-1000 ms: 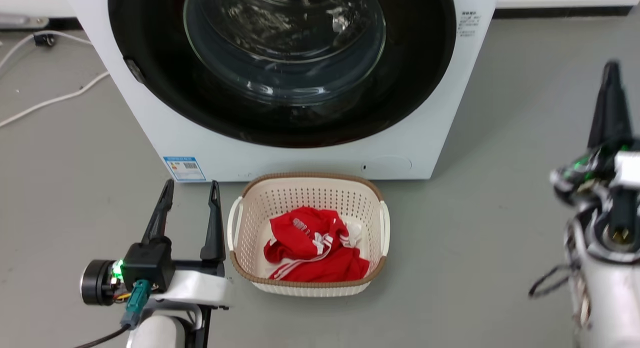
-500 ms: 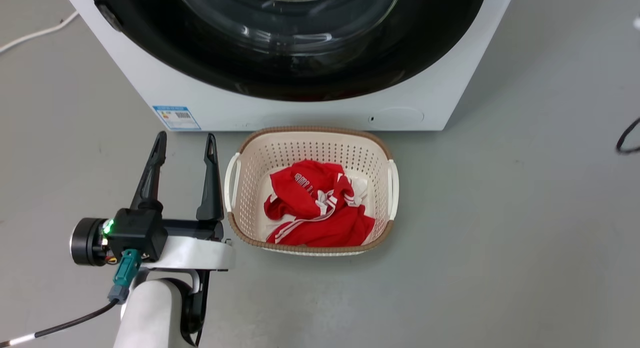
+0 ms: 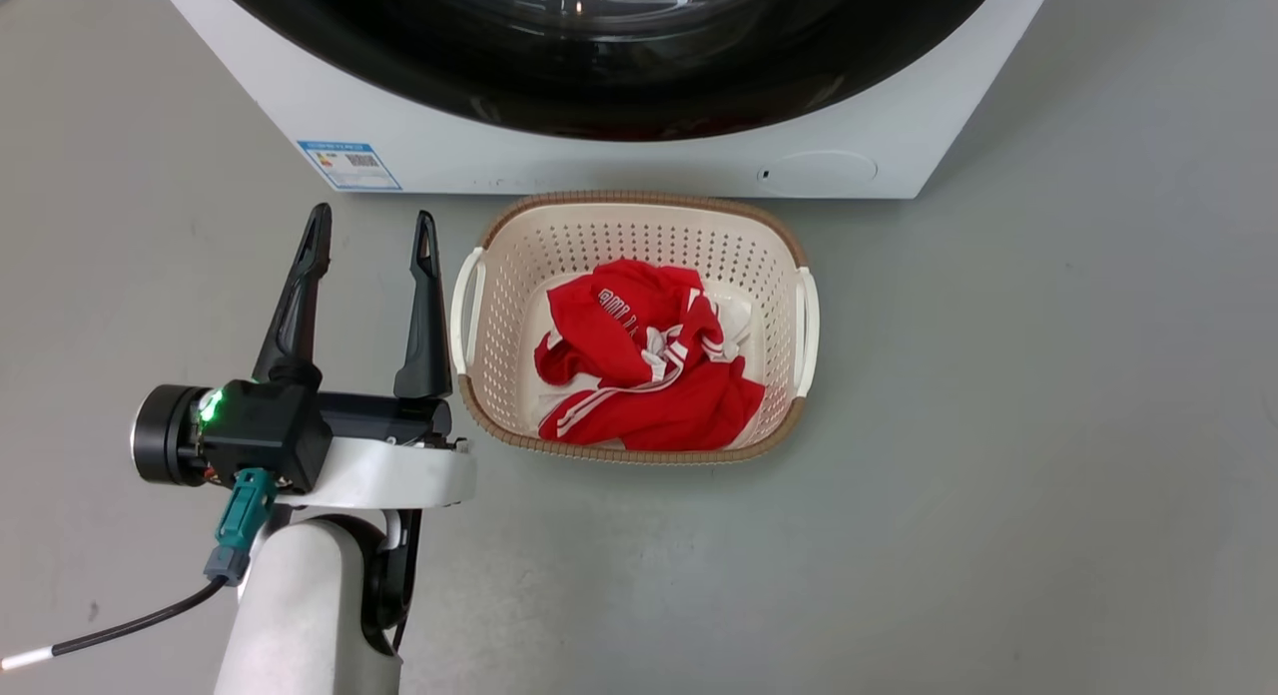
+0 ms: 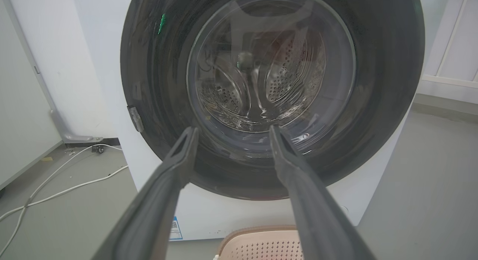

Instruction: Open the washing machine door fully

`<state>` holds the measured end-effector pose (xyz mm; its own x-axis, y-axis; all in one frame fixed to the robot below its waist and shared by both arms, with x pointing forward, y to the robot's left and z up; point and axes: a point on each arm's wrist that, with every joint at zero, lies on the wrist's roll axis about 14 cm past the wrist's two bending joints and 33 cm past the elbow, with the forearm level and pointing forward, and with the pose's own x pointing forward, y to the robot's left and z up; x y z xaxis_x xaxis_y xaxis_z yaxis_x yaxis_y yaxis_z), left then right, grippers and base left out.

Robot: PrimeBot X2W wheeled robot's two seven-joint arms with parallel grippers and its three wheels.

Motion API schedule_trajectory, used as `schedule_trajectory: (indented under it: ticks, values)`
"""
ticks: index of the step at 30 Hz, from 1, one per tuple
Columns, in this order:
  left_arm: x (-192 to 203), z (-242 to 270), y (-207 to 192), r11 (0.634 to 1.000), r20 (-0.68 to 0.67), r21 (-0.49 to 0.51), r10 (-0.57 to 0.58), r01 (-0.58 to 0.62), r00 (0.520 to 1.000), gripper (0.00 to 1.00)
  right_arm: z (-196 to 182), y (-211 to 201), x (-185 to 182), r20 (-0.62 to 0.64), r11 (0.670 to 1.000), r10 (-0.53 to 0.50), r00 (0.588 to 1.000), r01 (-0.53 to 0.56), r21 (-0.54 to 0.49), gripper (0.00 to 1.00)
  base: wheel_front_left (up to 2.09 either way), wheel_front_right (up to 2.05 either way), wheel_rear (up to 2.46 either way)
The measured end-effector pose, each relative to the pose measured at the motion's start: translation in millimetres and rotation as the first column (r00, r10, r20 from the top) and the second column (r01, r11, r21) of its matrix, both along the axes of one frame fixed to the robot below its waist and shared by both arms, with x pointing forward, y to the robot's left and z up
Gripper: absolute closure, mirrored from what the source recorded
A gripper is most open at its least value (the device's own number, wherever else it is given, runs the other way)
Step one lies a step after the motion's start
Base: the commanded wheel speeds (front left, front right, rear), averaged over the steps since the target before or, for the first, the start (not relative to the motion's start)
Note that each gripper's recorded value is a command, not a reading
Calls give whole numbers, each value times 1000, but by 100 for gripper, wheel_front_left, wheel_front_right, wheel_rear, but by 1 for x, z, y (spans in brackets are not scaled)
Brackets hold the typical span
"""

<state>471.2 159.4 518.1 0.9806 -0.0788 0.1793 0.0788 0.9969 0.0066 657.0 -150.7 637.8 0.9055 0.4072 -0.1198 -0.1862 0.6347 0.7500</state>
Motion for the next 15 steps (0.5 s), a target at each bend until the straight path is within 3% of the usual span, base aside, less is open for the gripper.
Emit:
schedule_trajectory:
  ticks: [7, 15]
  values:
    - [9, -10, -1, 1000, -14, 2, -7, 7, 1000, 0, -28, 27, 15, -90, 991, 65, 994, -75, -108, 100, 0, 0, 0]
    - [19, -18, -1, 1000, -21, 5, -9, 9, 1000, 0, -50, 41, 29, -143, 986, 79, 987, -98, -135, 100, 0, 0, 0]
